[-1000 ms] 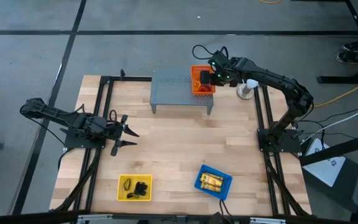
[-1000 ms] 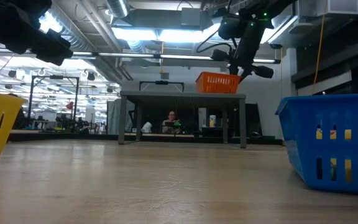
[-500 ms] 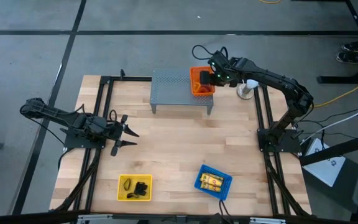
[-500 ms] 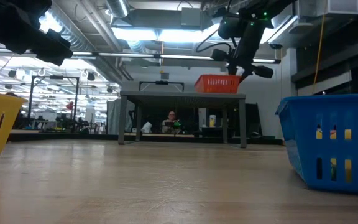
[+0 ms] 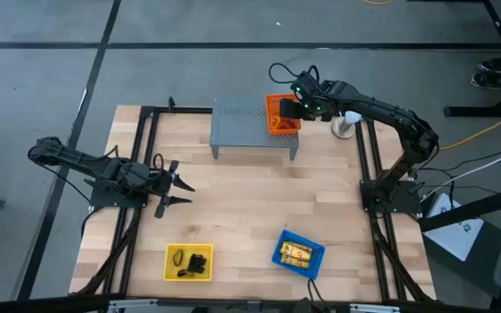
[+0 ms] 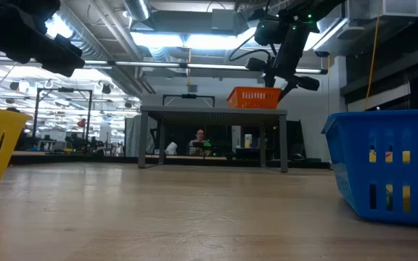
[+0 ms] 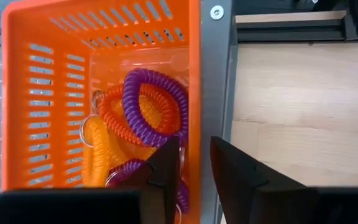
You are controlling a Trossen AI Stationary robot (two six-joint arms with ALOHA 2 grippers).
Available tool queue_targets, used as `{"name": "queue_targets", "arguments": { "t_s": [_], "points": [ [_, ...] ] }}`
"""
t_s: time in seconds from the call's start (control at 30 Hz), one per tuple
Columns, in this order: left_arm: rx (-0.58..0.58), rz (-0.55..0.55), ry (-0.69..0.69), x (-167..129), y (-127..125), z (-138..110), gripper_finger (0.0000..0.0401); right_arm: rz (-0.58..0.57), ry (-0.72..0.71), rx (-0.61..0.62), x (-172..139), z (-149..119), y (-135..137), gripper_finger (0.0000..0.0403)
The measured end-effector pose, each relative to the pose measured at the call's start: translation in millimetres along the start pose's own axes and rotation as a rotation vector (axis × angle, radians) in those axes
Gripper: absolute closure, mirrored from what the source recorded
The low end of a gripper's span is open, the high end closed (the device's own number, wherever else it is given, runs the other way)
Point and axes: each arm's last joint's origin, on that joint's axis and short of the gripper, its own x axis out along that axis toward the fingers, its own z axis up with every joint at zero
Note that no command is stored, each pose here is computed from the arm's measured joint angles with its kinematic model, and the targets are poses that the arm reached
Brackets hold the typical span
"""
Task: Pick & Place Office Desk Supplies
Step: Put the blue basket onto the shelf
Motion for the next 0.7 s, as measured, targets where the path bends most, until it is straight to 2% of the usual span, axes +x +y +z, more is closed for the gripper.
{"name": "queue_targets", "arguments": {
  "t_s": [0.33,0.7],
  "points": [
    [-0.007,-0.018,0.004,0,-1,0,0.0240,0.019,0.038,-0.033,-5,0,1,0.0275],
    [-0.009,-0.019,0.008,0,-1,-1,0.0240,0.004,-0.065,-0.066,-72,14,20,0.0207]
  ]
}}
